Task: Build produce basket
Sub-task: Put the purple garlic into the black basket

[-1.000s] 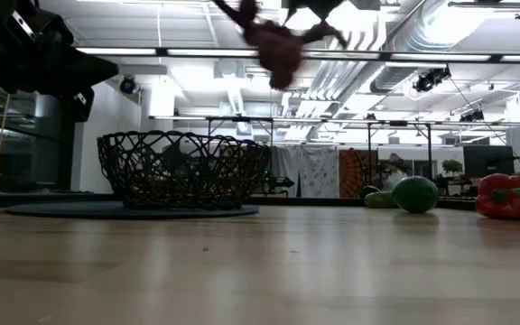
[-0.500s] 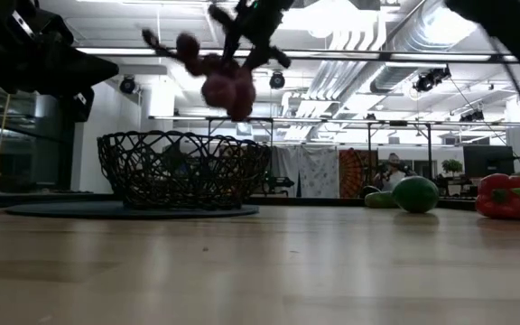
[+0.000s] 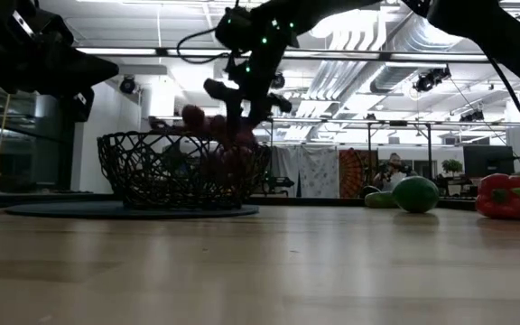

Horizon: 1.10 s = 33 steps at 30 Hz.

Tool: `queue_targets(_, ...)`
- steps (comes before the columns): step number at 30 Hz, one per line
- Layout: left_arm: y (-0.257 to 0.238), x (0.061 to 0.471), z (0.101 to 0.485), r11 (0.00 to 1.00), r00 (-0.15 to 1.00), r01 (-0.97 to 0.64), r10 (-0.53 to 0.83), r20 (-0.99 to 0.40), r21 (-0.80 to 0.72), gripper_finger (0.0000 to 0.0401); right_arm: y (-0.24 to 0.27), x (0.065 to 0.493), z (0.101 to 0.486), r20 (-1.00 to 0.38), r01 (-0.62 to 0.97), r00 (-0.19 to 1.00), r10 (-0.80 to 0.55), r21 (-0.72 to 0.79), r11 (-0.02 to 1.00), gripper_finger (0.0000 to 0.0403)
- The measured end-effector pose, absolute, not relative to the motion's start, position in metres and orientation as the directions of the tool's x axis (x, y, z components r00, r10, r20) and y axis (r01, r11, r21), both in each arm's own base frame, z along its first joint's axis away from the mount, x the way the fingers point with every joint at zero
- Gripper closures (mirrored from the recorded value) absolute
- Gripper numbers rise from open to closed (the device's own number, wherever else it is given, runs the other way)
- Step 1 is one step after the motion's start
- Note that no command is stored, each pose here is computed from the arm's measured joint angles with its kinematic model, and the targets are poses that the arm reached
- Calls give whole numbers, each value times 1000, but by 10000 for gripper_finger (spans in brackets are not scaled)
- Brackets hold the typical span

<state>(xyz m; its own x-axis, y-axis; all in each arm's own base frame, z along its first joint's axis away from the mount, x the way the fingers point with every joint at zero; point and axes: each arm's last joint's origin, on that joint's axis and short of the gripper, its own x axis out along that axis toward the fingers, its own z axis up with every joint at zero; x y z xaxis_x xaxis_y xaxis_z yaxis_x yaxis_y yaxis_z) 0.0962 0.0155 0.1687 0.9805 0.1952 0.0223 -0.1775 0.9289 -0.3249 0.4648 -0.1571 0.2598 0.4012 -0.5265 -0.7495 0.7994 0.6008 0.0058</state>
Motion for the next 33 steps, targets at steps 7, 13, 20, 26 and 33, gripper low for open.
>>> queue_targets(7,16,96,169,928,980,-180,198,23,-325,398,-157,463,249,-772,795,372,-515,-21,606,228)
queue_targets(13,16,96,169,928,980,-180,198,23,-325,398,-156,466,250,-771,735,422,-477,-18,678,213)
queue_targets(20,16,96,169,928,980,-180,199,23,-325,398,-155,471,254,-746,651,469,-472,-69,756,172)
queue_targets(26,16,96,169,928,980,-180,199,23,-325,398,-159,468,253,-753,649,456,-475,-83,756,129)
queue_targets(33,16,96,169,928,980,-180,198,23,-325,398,-161,456,274,-747,591,458,-482,-149,793,121)
